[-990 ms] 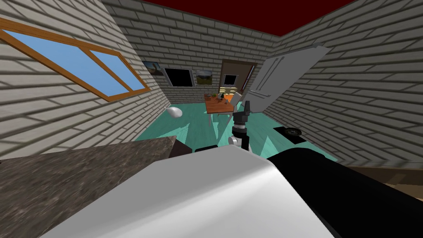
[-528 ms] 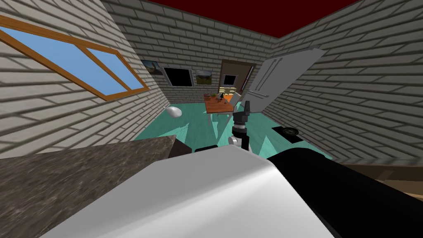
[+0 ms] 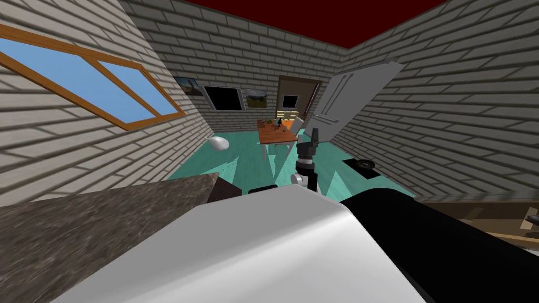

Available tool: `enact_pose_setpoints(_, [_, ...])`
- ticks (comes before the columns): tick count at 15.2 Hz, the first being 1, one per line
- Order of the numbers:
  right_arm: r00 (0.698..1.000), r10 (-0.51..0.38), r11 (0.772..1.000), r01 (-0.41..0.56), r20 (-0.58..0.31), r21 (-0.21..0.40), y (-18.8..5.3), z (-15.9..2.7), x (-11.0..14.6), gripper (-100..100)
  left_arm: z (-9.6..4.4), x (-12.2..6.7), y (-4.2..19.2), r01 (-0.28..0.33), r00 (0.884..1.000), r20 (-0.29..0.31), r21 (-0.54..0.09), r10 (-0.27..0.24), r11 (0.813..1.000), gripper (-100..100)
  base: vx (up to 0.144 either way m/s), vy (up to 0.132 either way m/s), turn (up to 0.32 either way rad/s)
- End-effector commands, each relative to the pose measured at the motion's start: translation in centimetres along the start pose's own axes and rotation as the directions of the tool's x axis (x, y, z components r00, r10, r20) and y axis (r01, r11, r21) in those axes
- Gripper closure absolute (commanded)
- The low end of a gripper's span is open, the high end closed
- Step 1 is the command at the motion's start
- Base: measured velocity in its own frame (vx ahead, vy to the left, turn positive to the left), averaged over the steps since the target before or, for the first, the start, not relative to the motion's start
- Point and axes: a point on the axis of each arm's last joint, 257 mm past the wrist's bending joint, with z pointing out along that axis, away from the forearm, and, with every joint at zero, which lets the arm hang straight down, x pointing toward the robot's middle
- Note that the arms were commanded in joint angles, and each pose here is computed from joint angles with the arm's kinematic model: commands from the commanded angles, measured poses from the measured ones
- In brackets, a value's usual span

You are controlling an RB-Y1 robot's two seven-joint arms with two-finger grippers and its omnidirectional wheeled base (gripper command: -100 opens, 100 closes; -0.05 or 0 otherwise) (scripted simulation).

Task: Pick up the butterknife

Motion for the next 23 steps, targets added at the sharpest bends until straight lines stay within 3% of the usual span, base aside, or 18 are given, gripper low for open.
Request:
enact_pose_setpoints(1, [1.000,0.000,1.000,0.000,0.000,0.000,0.0,0.0,0.0,0,0.7,0.3,-0.1,0.004,1.000,0.002,0.000,-0.004,1.000,-100,-0.009,0.024,-0.034])
enact_pose_setpoints(5, [1.000,0.000,1.000,0.000,0.000,0.000,0.0,0.0,0.0,0,1.9,0.5,-0.5,0.009,1.000,0.007,0.002,-0.009,1.000,-100,-0.009,0.023,-0.025])
enact_pose_setpoints(6, [1.000,0.000,1.000,0.000,0.000,0.000,0.0,0.0,0.0,0,1.5,0.4,-0.3,0.007,1.000,0.006,0.002,-0.007,1.000,-100,-0.006,0.009,-0.009])
enact_pose_setpoints(7, [1.000,0.000,1.000,0.000,0.000,0.000,0.0,0.0,0.0,0,1.0,0.3,-0.2,0.005,1.000,0.003,0.000,-0.005,1.000,100,0.003,-0.003,0.026])
enact_pose_setpoints(14, [1.000,0.000,1.000,0.000,0.000,0.000,0.0,0.0,0.0,0,-1.0,-0.1,0.2,-0.005,1.000,-0.005,-0.001,0.005,1.000,100,0.010,-0.016,0.028])
enact_pose_setpoints(15, [1.000,0.000,1.000,0.000,0.000,0.000,0.0,0.0,0.0,0,-0.7,0.0,0.2,-0.003,1.000,-0.004,-0.001,0.003,1.000,100,0.004,-0.007,0.012])
enact_pose_setpoints(16, [1.000,0.000,1.000,0.000,0.000,0.000,0.0,0.0,0.0,0,-0.7,-0.2,0.2,-0.014,1.000,-0.007,0.000,0.014,1.000,-100,0.023,-0.076,-0.009])
enact_pose_setpoints(21, [1.000,0.000,1.000,0.000,0.000,0.000,0.0,0.0,0.0,0,-0.6,-0.3,0.1,-0.023,1.000,-0.009,0.002,0.023,1.000,-100,0.038,-0.157,0.008])
enact_pose_setpoints(23, [1.000,0.000,1.000,0.000,0.000,0.000,0.0,0.0,0.0,0,0.3,-0.2,-0.1,-0.019,1.000,-0.003,0.001,0.019,1.000,-100,-0.003,-0.019,-0.024])
